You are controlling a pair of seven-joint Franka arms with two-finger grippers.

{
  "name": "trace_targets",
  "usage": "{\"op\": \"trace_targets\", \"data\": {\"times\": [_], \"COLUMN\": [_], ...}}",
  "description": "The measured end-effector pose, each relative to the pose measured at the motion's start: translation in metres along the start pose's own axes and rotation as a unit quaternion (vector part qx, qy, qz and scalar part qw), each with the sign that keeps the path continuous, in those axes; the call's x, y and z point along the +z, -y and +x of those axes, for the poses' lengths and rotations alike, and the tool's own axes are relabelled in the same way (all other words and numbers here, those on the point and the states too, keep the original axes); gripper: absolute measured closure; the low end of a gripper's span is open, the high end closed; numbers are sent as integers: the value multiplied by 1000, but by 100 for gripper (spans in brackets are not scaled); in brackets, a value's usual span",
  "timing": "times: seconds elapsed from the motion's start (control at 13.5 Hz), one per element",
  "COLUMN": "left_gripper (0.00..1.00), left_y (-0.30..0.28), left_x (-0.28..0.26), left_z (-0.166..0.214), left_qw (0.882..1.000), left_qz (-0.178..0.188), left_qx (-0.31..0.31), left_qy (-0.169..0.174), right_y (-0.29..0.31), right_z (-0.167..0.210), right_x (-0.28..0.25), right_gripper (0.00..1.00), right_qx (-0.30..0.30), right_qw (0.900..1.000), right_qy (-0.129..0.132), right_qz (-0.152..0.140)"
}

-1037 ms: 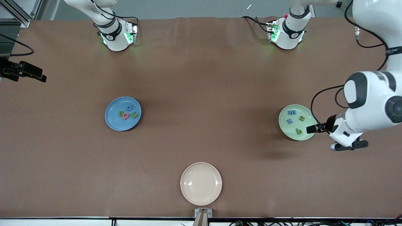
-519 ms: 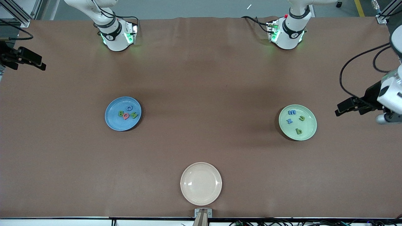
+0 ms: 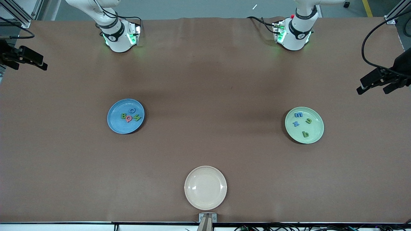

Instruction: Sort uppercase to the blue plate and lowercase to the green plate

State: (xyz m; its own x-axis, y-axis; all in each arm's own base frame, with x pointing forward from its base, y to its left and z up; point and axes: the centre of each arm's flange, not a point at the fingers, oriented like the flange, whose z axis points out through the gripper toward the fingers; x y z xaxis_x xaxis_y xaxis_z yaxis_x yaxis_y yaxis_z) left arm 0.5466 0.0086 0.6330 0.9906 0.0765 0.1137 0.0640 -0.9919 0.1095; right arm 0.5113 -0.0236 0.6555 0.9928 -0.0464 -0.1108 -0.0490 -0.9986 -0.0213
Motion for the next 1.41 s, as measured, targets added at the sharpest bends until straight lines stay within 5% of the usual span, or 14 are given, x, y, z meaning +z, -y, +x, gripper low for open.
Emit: {"op": "trace_targets", "data": {"times": [0.67,1.41], "left_gripper": [0,0], "left_y": [-6,-15], "left_x": [-12,-3], "left_z": [-12,-4], "left_qw": [1000,1000], "left_qz": [5,1], "left_qx": [8,17], "left_qy": [1,-1], "right_y": [0,0], "right_z": [8,9], "right_x": [-6,-7], "right_gripper": [0,0], "right_qx": [-8,-16], "right_qw": [999,999], "right_qy": [-36,-41], "right_qz": [0,-1]}}
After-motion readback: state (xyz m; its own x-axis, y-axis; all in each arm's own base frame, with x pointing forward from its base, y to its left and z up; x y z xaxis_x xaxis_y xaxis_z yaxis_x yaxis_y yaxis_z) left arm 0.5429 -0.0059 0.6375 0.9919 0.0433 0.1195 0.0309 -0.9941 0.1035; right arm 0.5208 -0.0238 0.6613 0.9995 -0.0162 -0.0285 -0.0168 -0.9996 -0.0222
